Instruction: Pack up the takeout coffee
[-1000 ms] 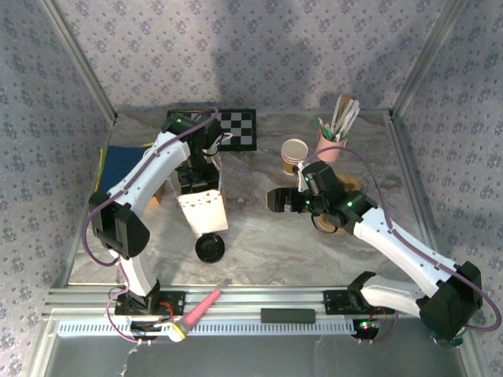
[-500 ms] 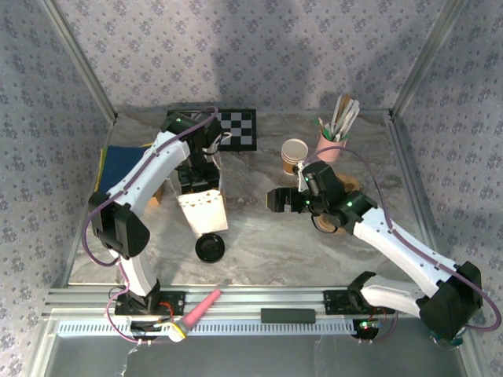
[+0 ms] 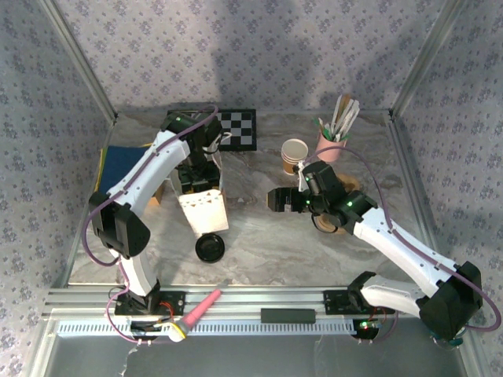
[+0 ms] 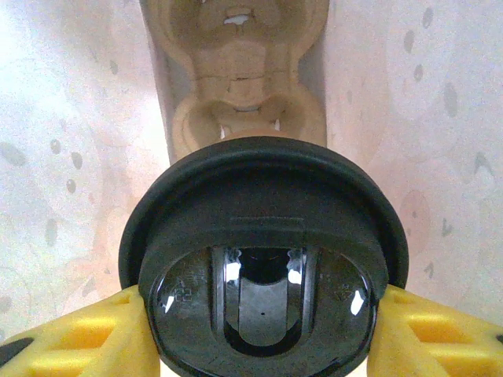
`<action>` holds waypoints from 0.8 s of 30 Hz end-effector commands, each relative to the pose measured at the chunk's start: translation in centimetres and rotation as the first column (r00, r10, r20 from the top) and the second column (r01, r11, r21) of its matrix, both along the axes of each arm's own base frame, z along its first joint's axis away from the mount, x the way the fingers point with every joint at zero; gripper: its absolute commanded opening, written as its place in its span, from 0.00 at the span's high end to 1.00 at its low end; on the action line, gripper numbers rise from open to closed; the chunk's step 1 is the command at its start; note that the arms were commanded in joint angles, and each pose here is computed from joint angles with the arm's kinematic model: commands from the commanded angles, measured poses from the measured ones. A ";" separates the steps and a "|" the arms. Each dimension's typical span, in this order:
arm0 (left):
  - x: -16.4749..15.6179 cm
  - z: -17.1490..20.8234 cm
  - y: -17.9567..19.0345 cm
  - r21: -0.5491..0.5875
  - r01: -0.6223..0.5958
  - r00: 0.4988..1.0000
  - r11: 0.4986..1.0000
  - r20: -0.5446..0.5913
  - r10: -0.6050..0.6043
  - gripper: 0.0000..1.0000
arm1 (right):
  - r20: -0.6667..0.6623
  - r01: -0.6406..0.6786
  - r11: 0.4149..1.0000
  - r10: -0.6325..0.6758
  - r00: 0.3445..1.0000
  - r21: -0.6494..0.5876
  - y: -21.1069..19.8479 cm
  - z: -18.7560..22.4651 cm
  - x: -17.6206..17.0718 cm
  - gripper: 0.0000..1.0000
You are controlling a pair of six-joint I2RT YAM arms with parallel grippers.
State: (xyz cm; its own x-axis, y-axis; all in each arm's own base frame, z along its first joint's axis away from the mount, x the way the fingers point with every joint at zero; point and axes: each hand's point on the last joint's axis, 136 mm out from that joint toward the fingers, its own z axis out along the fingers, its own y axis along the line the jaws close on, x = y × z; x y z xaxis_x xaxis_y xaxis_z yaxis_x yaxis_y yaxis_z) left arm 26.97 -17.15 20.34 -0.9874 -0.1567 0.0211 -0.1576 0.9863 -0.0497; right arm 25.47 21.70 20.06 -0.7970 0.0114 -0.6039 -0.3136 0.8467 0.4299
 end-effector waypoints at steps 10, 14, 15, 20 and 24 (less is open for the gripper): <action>0.7 0.3 0.6 0.031 0.011 1.000 0.999 0.008 -0.011 0.50 | -0.011 0.008 1.000 -0.008 1.000 0.003 -0.2 -0.1 -0.1 0.00; 0.7 0.3 0.6 0.031 0.011 1.000 0.999 0.010 -0.012 0.50 | -0.009 0.009 1.000 -0.009 1.000 0.002 -0.3 -0.1 -0.1 0.00; 0.7 0.3 0.6 0.032 0.012 1.000 0.999 0.009 -0.012 0.50 | -0.010 0.009 1.000 -0.009 1.000 0.002 -0.3 -0.1 -0.1 0.00; 0.9 0.3 0.6 0.033 0.013 1.000 0.999 0.013 -0.014 0.50 | -0.009 0.010 1.000 -0.010 1.000 0.005 -0.2 0.0 0.0 0.00; 0.9 0.3 0.6 0.031 0.015 1.000 0.999 0.014 -0.015 0.50 | -0.010 0.012 1.000 -0.011 1.000 0.005 -0.3 -0.1 0.0 0.00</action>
